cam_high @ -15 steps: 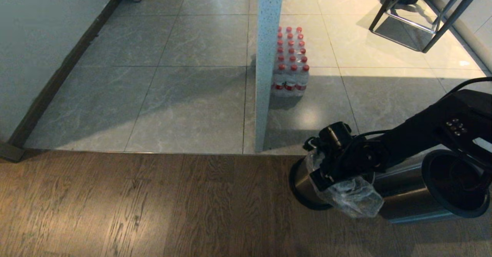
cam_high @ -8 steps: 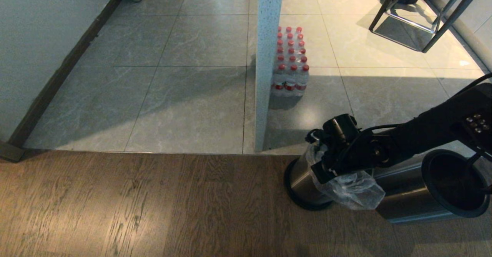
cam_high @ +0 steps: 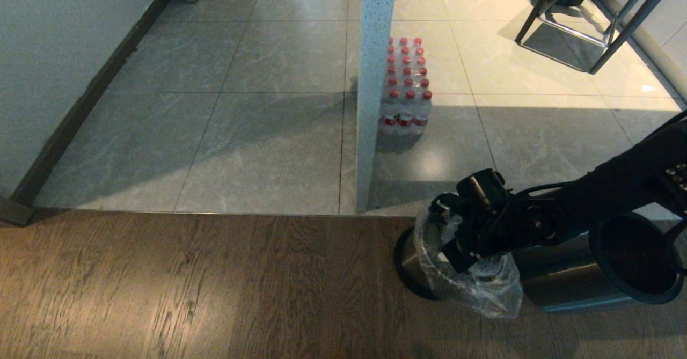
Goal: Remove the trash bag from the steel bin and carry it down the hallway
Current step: Pick up the trash bag
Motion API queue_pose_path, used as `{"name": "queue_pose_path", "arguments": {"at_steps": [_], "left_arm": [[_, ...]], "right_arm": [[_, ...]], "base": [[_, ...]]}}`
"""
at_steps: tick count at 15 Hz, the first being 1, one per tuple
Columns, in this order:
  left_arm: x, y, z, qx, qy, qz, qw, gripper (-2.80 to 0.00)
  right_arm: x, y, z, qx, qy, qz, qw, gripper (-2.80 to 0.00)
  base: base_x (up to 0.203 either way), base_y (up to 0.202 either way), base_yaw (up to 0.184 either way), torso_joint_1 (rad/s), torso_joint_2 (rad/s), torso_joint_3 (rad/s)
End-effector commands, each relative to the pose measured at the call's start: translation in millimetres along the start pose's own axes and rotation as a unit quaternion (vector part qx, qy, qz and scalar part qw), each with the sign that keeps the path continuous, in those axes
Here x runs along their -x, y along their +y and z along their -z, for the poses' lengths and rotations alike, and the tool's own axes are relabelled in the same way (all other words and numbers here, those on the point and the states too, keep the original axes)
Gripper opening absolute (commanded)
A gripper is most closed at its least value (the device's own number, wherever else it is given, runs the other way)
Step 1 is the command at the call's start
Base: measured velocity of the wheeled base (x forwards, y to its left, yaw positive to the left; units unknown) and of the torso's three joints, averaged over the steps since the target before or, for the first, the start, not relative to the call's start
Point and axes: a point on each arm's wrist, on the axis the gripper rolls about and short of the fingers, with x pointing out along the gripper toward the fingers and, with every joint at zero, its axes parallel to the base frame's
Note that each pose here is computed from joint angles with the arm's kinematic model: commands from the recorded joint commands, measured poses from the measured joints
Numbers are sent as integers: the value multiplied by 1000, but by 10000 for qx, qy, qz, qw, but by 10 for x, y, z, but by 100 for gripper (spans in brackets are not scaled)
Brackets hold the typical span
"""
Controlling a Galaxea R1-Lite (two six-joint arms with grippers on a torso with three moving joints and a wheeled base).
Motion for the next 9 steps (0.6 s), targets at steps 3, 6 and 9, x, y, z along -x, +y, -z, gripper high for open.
{"name": "queue_pose_path", "arguments": {"at_steps": [3, 6, 9], "left_arm": [[0, 0, 0, 2, -2, 0, 10000, -280], [0, 0, 0, 2, -2, 0, 10000, -280], [0, 0, 0, 2, -2, 0, 10000, -280]], "right_arm": [[-3, 43, 22, 5, 92, 39, 9999, 0], [120, 18, -45, -13, -141, 103, 9998, 0], [154, -57, -45, -99, -152, 522, 9985, 0]], "base": [[0, 0, 0, 0, 0, 0], [0, 0, 0, 0, 0, 0], [0, 0, 0, 0, 0, 0]]}}
